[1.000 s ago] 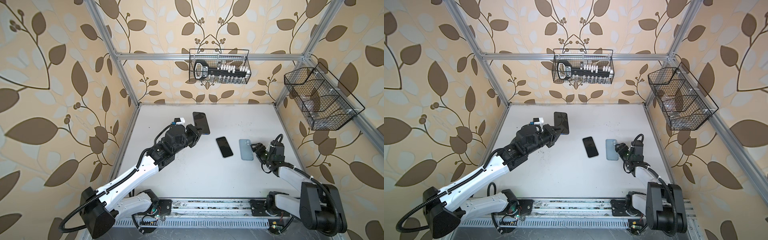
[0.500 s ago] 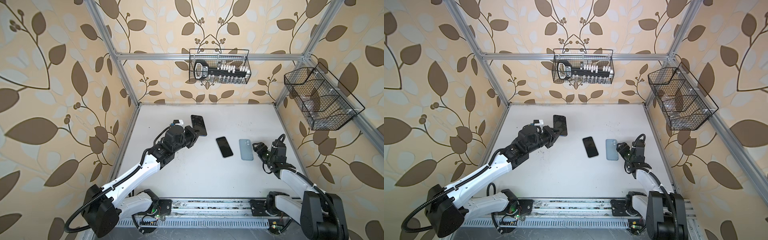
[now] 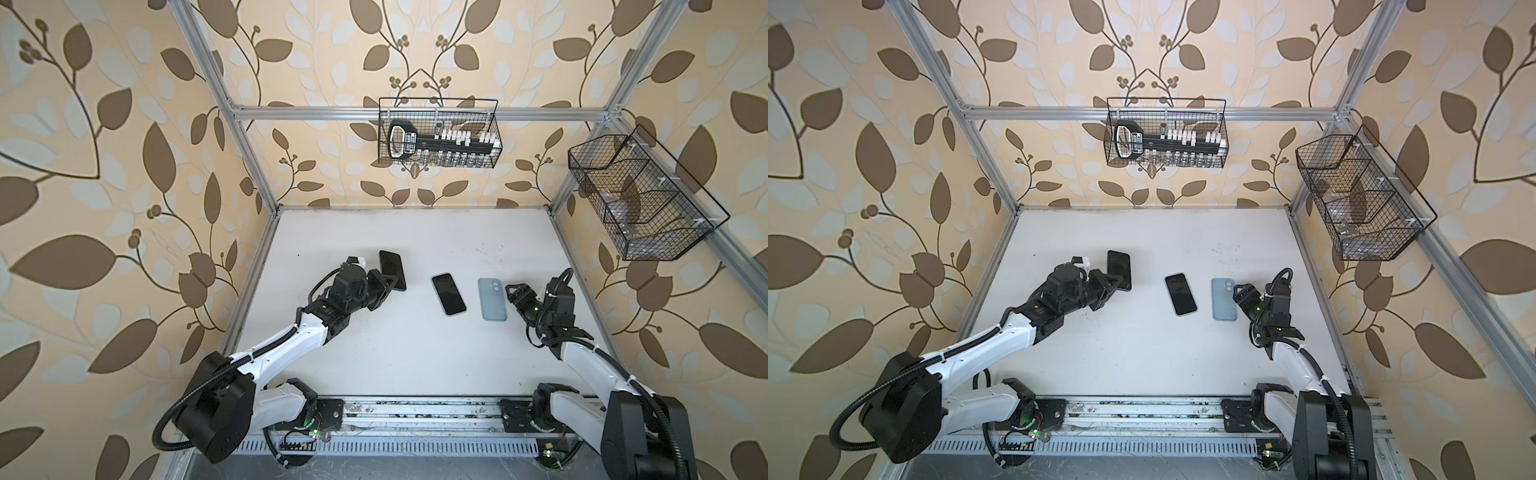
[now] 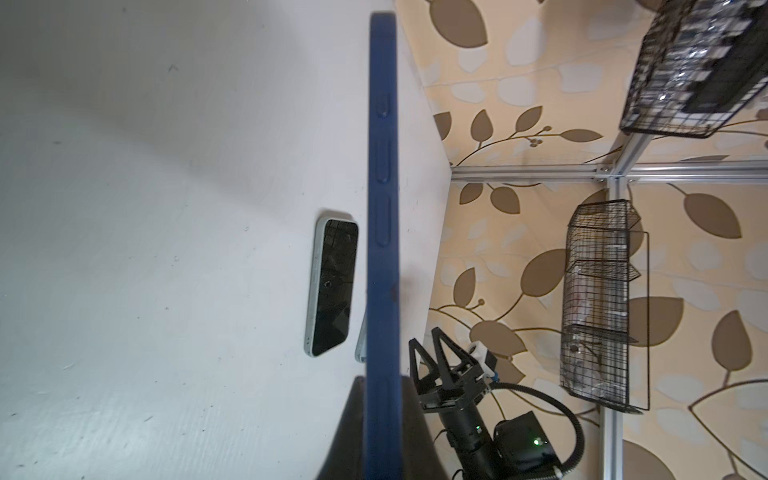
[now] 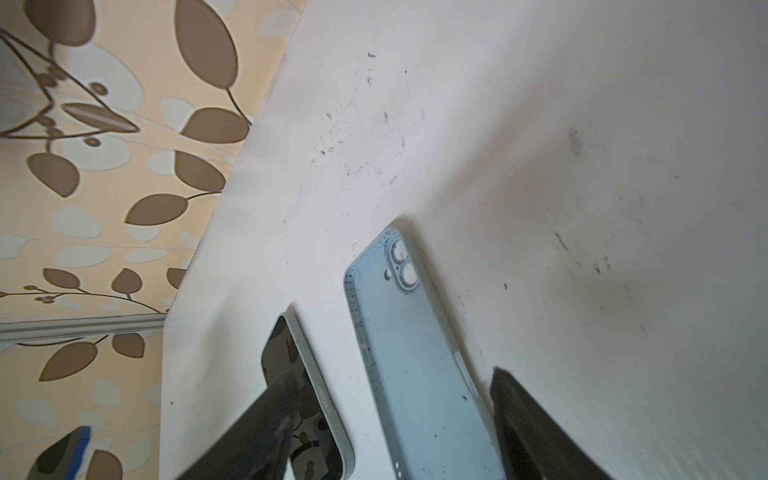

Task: Take the phone out of the phone case
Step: Place the phone at the center of the table.

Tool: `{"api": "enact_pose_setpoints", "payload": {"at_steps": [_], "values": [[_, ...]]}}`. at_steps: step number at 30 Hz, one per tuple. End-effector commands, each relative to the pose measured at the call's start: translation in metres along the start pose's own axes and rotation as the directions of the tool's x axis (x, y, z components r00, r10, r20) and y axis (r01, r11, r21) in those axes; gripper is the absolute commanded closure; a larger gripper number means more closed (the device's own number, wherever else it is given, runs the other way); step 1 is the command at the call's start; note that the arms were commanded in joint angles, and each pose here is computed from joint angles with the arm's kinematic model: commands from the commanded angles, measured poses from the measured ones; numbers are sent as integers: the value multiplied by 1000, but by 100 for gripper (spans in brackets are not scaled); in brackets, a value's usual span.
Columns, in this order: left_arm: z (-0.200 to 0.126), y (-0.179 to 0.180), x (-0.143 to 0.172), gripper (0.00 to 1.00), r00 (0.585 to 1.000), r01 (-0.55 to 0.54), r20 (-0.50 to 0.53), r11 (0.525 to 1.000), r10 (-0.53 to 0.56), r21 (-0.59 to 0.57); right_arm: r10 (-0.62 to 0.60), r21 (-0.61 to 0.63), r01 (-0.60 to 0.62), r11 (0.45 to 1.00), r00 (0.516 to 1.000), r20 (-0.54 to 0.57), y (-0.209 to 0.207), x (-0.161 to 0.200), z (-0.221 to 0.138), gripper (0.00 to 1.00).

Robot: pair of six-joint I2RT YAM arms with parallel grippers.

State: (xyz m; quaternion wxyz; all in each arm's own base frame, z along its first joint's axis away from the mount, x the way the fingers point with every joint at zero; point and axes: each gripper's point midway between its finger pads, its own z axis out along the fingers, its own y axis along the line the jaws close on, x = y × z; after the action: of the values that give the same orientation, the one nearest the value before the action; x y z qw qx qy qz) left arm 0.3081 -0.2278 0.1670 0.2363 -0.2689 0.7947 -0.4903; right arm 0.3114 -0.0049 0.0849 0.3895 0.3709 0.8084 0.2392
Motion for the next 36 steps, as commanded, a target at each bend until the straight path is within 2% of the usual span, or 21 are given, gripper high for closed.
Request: {"api": "enact_pose_setpoints", "payload": {"at_steps": [1,8,13,20,33,36], "values": [[2,-34,-2,100,996,-90,1,981,92,173,-5,-23,5,1000,1000,-7,2,3,-1,26],[17,-16,4,100,984,-170,-11,964,176,203,-6,-29,6,1000,1000,-14,-1,8,0,27],[38,22,10,100,992,-107,-44,979,116,176,-5,-34,4,999,1000,-19,-3,10,1,27],[56,48,14,100,996,-44,-68,983,57,178,-9,-30,9,1000,1000,-19,-7,11,0,27],[58,96,12,100,999,4,-32,1000,-3,22,-4,-24,3,1000,1000,-11,-13,10,-1,27],[58,98,12,88,1000,15,-28,1000,-14,17,-2,-24,2,1000,1000,-15,-13,11,-1,27]]}}
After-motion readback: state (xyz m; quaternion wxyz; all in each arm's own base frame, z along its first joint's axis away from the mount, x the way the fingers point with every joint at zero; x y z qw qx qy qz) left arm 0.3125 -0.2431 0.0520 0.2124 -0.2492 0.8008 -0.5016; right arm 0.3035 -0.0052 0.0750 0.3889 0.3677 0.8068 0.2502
